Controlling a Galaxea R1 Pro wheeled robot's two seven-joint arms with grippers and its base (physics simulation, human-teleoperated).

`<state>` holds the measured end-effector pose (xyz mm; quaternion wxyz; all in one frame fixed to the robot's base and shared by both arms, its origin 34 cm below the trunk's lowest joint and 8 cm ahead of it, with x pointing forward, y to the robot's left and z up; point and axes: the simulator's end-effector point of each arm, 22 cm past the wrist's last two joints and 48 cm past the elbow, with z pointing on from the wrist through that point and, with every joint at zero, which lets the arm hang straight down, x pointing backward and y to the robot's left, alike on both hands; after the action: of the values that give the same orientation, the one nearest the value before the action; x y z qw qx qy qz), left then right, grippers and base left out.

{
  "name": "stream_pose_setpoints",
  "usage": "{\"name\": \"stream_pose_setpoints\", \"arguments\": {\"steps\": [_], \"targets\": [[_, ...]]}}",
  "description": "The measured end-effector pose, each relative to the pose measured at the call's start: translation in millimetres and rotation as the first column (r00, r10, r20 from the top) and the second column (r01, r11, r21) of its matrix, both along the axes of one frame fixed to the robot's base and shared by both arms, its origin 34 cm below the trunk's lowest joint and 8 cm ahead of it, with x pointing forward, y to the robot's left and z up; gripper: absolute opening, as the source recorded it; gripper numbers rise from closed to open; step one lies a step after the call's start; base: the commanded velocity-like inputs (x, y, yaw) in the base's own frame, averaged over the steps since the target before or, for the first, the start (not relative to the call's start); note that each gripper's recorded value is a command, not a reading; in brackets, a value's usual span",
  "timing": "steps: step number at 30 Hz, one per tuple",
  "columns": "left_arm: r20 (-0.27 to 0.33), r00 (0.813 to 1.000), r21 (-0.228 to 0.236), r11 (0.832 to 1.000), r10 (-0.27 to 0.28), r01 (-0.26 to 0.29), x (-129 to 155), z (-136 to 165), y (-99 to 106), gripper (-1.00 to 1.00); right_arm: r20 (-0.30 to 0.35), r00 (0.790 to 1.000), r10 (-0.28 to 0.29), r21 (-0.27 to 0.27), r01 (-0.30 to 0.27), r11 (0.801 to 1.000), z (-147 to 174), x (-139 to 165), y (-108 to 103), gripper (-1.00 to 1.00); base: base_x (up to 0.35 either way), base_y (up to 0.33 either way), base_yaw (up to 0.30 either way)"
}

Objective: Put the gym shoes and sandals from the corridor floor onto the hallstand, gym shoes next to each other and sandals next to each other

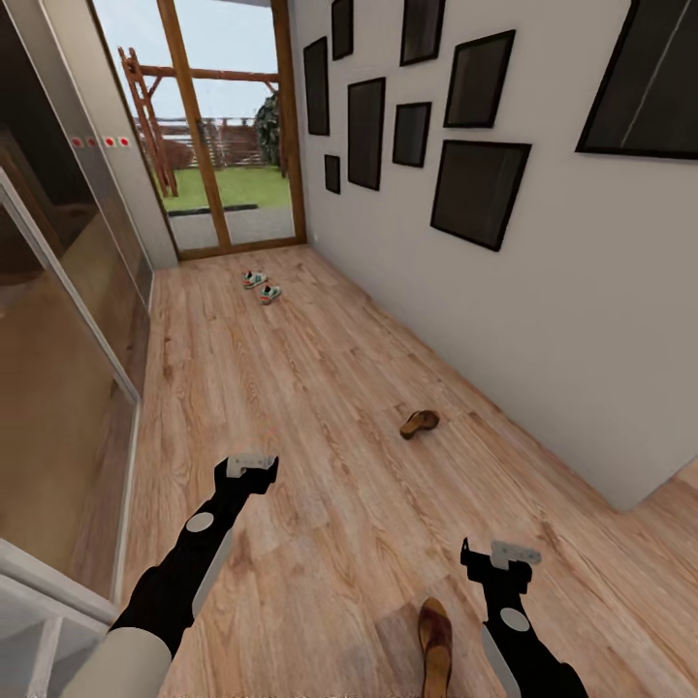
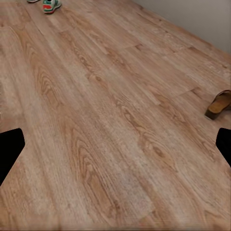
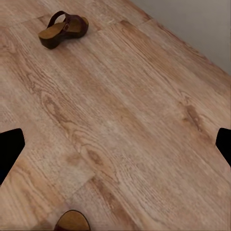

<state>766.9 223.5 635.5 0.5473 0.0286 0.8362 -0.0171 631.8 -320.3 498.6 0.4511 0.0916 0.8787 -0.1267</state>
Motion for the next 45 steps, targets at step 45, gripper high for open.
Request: {"name": "stream_pose_setpoints", "arguments": {"steps": [45], "targets": [[-0.072,0.996,0.009,0.999,-0.053,0.054,-26.1,-138.2,-20.9,1.0,-0.283,0.959,0.007,0.027,0.001,1.0,-189.9,-114.1,13.0,1.0,0.0,0.0,0.037]]}}
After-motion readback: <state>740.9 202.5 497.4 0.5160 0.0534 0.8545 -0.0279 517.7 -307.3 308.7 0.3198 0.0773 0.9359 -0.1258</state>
